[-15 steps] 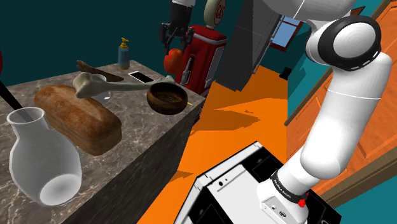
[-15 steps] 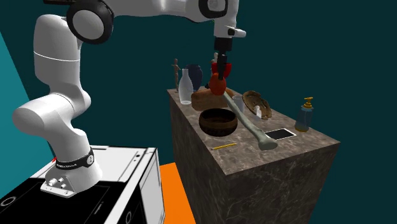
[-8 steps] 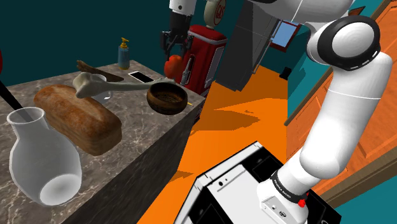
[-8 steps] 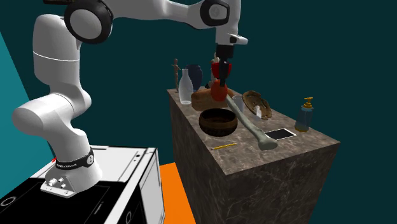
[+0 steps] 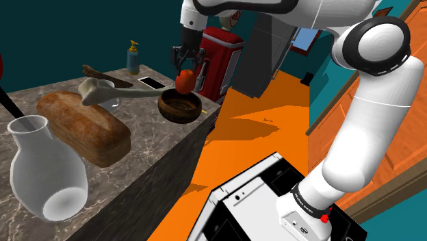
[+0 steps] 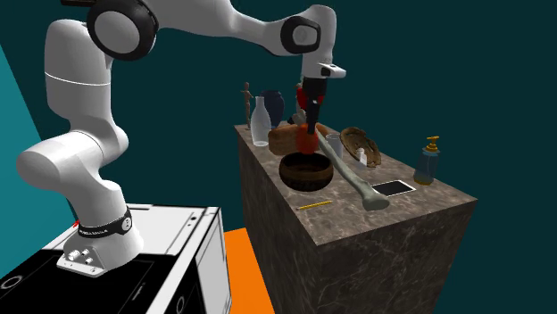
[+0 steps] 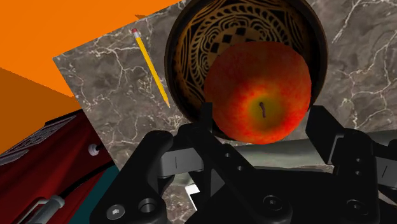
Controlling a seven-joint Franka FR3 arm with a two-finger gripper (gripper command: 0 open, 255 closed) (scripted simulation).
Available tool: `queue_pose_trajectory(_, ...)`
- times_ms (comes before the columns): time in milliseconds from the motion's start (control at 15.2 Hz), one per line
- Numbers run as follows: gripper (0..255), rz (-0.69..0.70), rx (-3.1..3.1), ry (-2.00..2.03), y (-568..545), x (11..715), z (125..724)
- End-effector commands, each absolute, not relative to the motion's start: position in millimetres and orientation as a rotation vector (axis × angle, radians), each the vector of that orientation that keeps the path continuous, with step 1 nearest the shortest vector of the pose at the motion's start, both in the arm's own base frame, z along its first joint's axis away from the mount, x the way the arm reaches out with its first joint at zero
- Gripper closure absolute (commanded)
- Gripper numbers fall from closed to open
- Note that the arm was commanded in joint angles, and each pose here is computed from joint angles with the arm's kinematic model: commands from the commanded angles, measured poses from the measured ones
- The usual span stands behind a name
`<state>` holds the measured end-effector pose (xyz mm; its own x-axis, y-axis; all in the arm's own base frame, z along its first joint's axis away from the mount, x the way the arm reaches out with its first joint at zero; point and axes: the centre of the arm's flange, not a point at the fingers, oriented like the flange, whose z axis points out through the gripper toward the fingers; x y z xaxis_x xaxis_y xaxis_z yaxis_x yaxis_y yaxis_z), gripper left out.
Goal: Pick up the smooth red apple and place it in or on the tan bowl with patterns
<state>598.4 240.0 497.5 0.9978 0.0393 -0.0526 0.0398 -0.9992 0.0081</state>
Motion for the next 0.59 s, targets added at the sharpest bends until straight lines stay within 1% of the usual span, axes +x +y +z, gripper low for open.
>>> queue_pose_trajectory(0, 255, -0.082, 3.131, 0.062, 240, 599, 486)
queue_pose_trajectory(264, 255, -0.082, 3.131, 0.062, 240, 599, 463)
queue_pose_trajectory(528, 255, -0.082, 3.131, 0.062, 240, 599, 463)
